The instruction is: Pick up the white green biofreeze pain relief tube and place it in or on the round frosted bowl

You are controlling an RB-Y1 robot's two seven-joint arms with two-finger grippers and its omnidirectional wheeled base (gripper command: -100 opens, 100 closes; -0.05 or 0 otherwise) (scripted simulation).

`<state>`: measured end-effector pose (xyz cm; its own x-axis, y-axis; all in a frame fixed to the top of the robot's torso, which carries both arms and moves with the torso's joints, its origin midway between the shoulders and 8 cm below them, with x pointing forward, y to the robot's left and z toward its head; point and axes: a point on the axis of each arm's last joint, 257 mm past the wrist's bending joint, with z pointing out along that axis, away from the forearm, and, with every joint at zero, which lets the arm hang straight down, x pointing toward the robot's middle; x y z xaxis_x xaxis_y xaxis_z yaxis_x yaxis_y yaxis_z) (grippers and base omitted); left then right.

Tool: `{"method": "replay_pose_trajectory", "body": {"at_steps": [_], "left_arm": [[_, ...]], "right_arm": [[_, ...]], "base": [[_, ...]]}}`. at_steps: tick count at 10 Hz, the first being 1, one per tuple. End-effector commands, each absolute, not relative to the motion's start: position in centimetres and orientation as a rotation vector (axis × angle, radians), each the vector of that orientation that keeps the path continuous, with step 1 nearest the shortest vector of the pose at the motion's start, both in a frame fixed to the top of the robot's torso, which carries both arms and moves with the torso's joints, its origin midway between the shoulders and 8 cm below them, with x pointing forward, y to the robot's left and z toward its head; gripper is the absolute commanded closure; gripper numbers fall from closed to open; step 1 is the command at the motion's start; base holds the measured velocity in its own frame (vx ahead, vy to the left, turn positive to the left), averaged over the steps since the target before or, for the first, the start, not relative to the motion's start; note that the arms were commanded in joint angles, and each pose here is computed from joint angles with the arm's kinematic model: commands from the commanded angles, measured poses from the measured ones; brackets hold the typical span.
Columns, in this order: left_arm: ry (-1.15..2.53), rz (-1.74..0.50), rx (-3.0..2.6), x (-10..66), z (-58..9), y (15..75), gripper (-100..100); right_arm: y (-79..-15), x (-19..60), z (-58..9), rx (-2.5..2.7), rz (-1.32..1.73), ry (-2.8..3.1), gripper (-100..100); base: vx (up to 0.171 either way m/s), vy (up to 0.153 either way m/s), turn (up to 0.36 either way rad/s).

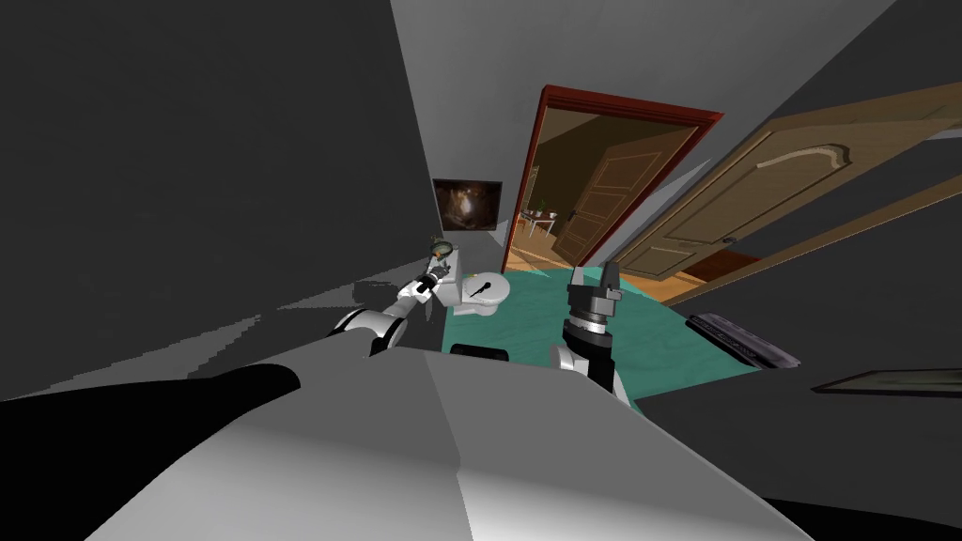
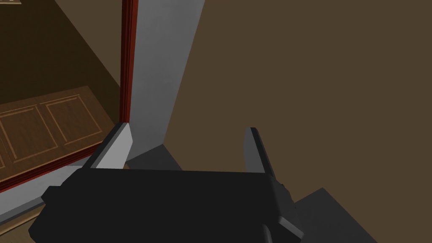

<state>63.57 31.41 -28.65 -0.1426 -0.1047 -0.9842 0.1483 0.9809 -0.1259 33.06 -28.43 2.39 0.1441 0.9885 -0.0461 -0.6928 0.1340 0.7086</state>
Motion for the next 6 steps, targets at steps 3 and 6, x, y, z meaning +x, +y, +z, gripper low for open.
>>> {"method": "replay_pose_trajectory", "body": {"at_steps": [3, 6], "left_arm": [[1.698, -0.222, 0.036, 63.6, -28.6, 31.2, 100], [1.688, -0.215, 0.010, 62.5, -28.7, 33.0, 100]], "right_arm": [[-28.4, 33.1, 2.4, 0.615, 1.328, 0.594, 0], [-28.4, 33.1, 2.4, 0.615, 1.328, 0.594, 0]], "base": [[0.000, -0.001, -0.003], [0.000, 0.003, 0.000]]}}
